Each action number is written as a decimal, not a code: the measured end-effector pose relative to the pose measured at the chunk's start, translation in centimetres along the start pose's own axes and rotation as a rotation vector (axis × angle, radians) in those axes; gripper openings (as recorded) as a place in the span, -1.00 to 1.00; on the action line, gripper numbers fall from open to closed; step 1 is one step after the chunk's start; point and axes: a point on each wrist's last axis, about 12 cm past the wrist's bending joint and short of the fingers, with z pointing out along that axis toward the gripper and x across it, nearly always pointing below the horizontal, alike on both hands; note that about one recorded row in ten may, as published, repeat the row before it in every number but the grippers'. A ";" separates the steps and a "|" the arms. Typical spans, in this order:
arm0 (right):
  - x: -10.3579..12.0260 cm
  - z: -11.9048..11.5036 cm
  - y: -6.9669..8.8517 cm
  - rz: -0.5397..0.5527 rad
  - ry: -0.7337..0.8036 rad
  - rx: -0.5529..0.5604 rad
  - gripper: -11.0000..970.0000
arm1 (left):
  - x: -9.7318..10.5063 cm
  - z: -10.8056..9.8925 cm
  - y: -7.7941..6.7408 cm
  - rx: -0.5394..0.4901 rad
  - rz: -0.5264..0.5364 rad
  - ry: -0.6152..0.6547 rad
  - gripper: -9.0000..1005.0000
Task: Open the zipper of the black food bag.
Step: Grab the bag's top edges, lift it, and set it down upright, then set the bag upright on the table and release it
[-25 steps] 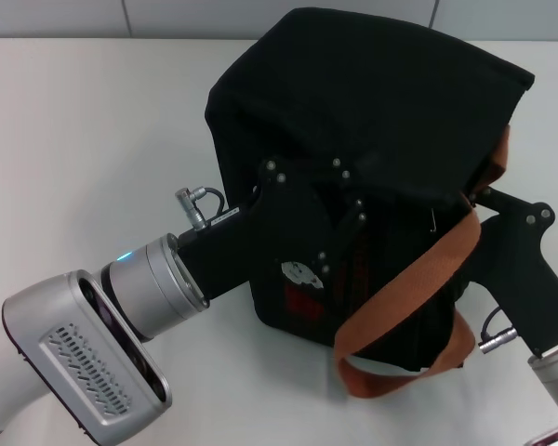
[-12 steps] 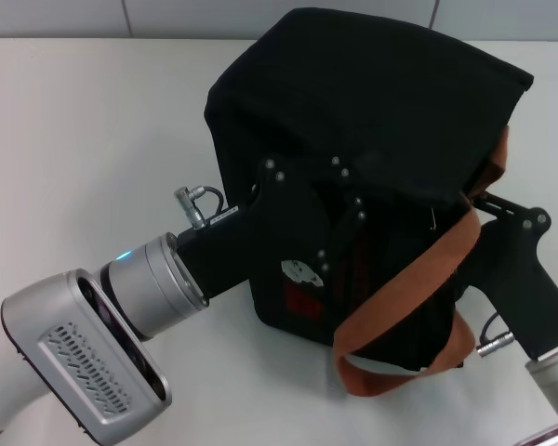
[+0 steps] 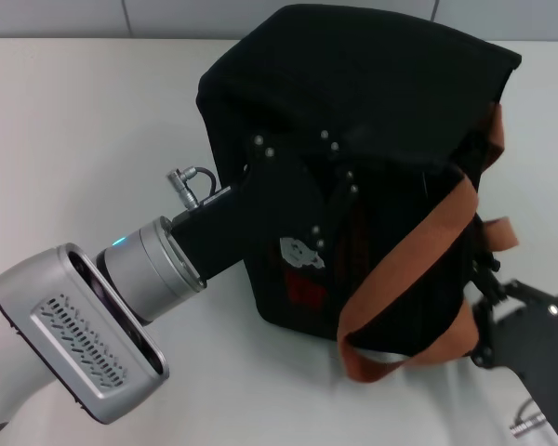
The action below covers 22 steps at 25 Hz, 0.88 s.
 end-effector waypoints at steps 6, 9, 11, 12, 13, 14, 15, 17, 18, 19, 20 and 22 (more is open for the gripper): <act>-0.2 -2.4 -0.5 0.052 -0.014 0.084 -0.90 | 0.3 0.2 0.5 -0.064 -0.081 0.030 -0.82; -1.0 -2.9 -1.1 0.098 -0.076 0.141 -0.89 | 0.3 0.1 0.6 -0.139 -0.192 0.058 -0.82; -1.7 -3.6 -2.4 0.209 -0.183 0.196 -0.88 | 0.6 -1.3 0.4 -0.305 -0.405 0.133 -0.81; -1.7 -3.6 -2.4 0.209 -0.183 0.196 -0.81 | 0.6 -1.3 0.4 -0.305 -0.405 0.133 -0.81; -1.8 -3.9 -2.9 0.249 -0.219 0.201 -0.74 | 0.7 -2.0 0.2 -0.340 -0.458 0.153 -0.81; -1.8 -4.0 -3.3 0.289 -0.247 0.198 -0.67 | 0.7 -2.6 0.0 -0.368 -0.505 0.170 -0.80; -1.7 -4.2 -3.9 0.340 -0.280 0.188 -0.60 | 0.7 -3.6 -0.3 -0.402 -0.567 0.190 -0.80; -1.3 -3.8 -5.6 0.501 -0.363 0.094 -0.41 | 0.6 -5.9 -1.3 -0.439 -0.717 0.233 -0.79; -1.2 -3.6 -5.9 0.544 -0.378 0.051 -0.29 | 0.6 -5.9 -1.5 -0.411 -0.716 0.238 -0.79; -1.2 -3.6 -5.9 0.544 -0.378 0.051 -0.17 | 0.6 -5.9 -1.5 -0.411 -0.716 0.238 -0.78; -1.0 -3.1 -6.5 0.615 -0.395 -0.052 -0.05 | 0.7 -5.7 -1.9 -0.330 -0.707 0.248 -0.78; -0.9 -2.9 -6.8 0.641 -0.399 -0.100 0.01 | 0.8 -5.5 -2.2 -0.288 -0.708 0.257 -0.77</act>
